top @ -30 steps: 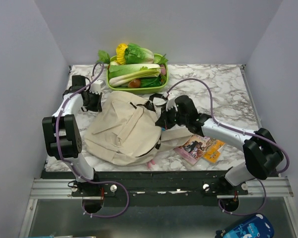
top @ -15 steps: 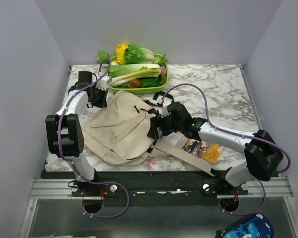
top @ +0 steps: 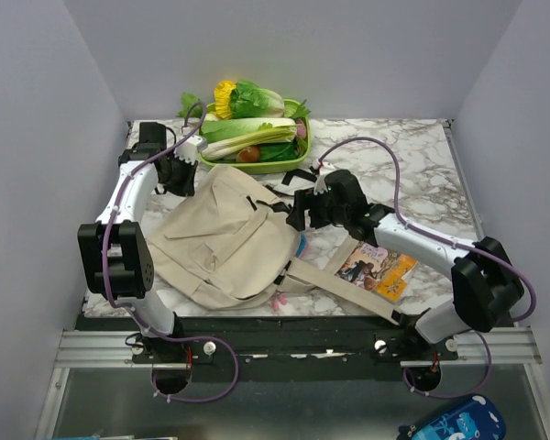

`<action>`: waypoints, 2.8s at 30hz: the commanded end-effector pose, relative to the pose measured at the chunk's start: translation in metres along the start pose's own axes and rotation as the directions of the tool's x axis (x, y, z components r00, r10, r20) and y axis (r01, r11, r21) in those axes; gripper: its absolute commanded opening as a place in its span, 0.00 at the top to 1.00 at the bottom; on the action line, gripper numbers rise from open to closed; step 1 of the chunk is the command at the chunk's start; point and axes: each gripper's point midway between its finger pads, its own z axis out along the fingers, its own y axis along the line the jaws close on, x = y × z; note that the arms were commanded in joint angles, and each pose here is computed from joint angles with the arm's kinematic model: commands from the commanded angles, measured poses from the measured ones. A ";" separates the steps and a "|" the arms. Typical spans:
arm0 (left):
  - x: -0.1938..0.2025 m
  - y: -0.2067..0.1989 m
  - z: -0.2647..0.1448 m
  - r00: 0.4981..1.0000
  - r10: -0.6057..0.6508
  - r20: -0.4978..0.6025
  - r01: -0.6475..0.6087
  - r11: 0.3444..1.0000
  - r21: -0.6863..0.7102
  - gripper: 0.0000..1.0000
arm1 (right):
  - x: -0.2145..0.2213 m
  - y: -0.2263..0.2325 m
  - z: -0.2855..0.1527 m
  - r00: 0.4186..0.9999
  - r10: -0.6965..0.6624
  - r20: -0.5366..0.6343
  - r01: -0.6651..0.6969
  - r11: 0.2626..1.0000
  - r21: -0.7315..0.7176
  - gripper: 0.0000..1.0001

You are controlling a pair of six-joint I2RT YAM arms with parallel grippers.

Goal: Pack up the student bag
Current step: Adjust the student bag at the center of the board.

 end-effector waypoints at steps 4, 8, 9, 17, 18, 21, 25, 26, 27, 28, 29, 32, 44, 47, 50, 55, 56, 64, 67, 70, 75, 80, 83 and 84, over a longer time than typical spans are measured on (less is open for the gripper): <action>0.005 0.012 -0.010 0.998 0.038 -0.041 -0.041 0.995 -0.088 0.48 | -0.018 0.005 0.033 0.999 0.001 0.047 0.001 0.999 -0.049 0.25; 0.012 0.023 -0.009 0.998 0.044 -0.049 -0.052 0.986 -0.161 0.27 | -0.019 0.003 0.043 0.998 0.011 0.064 -0.008 0.999 -0.053 0.32; 0.009 0.019 -0.010 0.998 0.045 -0.033 -0.049 0.989 -0.138 0.27 | -0.019 0.002 0.044 0.997 0.021 0.068 -0.018 0.999 -0.050 0.33; -0.009 -0.062 0.004 0.984 0.175 -0.017 -0.173 0.982 0.080 0.30 | -0.028 0.002 0.048 0.991 0.052 0.124 -0.043 0.996 -0.073 0.39; -0.012 -0.071 0.007 0.982 0.189 -0.010 -0.187 0.978 0.094 0.30 | -0.027 0.003 0.049 0.991 0.058 0.121 -0.049 0.996 -0.075 0.39; -0.023 -0.101 0.020 0.976 0.215 0.022 -0.216 0.963 0.162 0.30 | -0.026 0.000 0.053 0.991 0.068 0.116 -0.060 0.996 -0.073 0.43; -0.031 -0.123 0.040 0.971 0.237 0.031 -0.239 0.949 0.208 0.30 | -0.018 -0.007 0.057 0.991 0.089 0.096 -0.083 0.995 -0.058 0.53; -0.034 -0.130 0.047 0.967 0.250 0.040 -0.253 0.943 0.217 0.29 | -0.016 -0.009 0.058 0.992 0.090 0.092 -0.086 0.995 -0.054 0.53; -0.034 -0.133 0.051 0.966 0.254 0.041 -0.257 0.941 0.222 0.29 | -0.015 -0.010 0.059 0.992 0.089 0.090 -0.085 0.995 -0.051 0.53; -0.035 -0.135 0.055 0.965 0.259 0.042 -0.261 0.938 0.228 0.28 | -0.011 -0.011 0.061 0.993 0.089 0.081 -0.085 0.995 -0.049 0.55; -0.036 -0.141 0.061 0.962 0.270 0.039 -0.271 0.932 0.241 0.28 | -0.010 -0.013 0.062 0.993 0.090 0.077 -0.087 0.995 -0.046 0.56; -0.030 -0.143 0.076 0.958 0.286 0.014 -0.281 0.930 0.238 0.27 | -0.009 -0.012 0.065 0.993 0.089 0.072 -0.085 0.995 -0.053 0.63; 0.014 -0.121 0.116 0.950 0.292 -0.110 -0.278 0.952 0.127 0.57 | -0.014 -0.012 0.042 0.991 0.070 0.114 -0.065 0.997 -0.045 0.83; 0.013 -0.118 0.118 0.952 0.286 -0.108 -0.275 0.956 0.107 0.83 | -0.009 -0.014 0.035 0.991 0.063 0.117 -0.059 0.998 -0.035 0.83; 0.010 -0.116 0.118 0.955 0.278 -0.101 -0.270 0.959 0.091 1.00 | -0.003 -0.014 0.028 0.992 0.049 0.113 -0.045 0.998 -0.040 0.82; 0.002 -0.112 0.115 0.962 0.262 -0.082 -0.258 0.964 0.057 1.00 | 0.004 -0.020 0.019 0.992 0.037 0.119 -0.036 0.999 -0.016 0.83; 0.000 -0.113 0.111 0.961 0.265 -0.077 -0.261 0.963 0.062 1.00 | 0.005 -0.021 0.017 0.992 0.034 0.121 -0.033 0.999 -0.011 0.84; -0.015 -0.135 0.076 0.960 0.281 -0.010 -0.277 0.950 0.144 1.00 | 0.002 -0.025 0.009 0.987 0.013 0.158 -0.015 1.000 0.010 0.80; -0.014 -0.140 0.070 0.959 0.284 -0.002 -0.280 0.946 0.164 1.00 | -0.010 -0.018 0.010 0.983 0.016 0.183 -0.012 1.000 -0.019 0.51; -0.009 -0.139 0.071 0.958 0.285 -0.019 -0.278 0.947 0.161 1.00 | -0.023 -0.007 0.008 0.975 0.029 0.219 -0.016 0.998 -0.062 0.37; -0.005 -0.139 0.075 0.959 0.281 -0.031 -0.272 0.948 0.165 1.00 | -0.027 -0.003 0.015 0.975 0.045 0.218 -0.027 0.996 -0.085 0.25; -0.005 -0.139 0.077 0.959 0.280 -0.034 -0.271 0.948 0.167 1.00 | -0.027 -0.002 0.026 0.974 0.075 0.216 -0.053 0.993 -0.105 0.27; -0.006 -0.139 0.076 0.958 0.284 -0.031 -0.275 0.947 0.165 1.00 | -0.025 -0.004 0.035 0.975 0.082 0.209 -0.061 0.993 -0.104 0.29; -0.006 -0.139 0.076 0.958 0.286 -0.029 -0.277 0.947 0.164 1.00 | -0.026 -0.004 0.037 0.974 0.082 0.209 -0.061 0.993 -0.103 0.30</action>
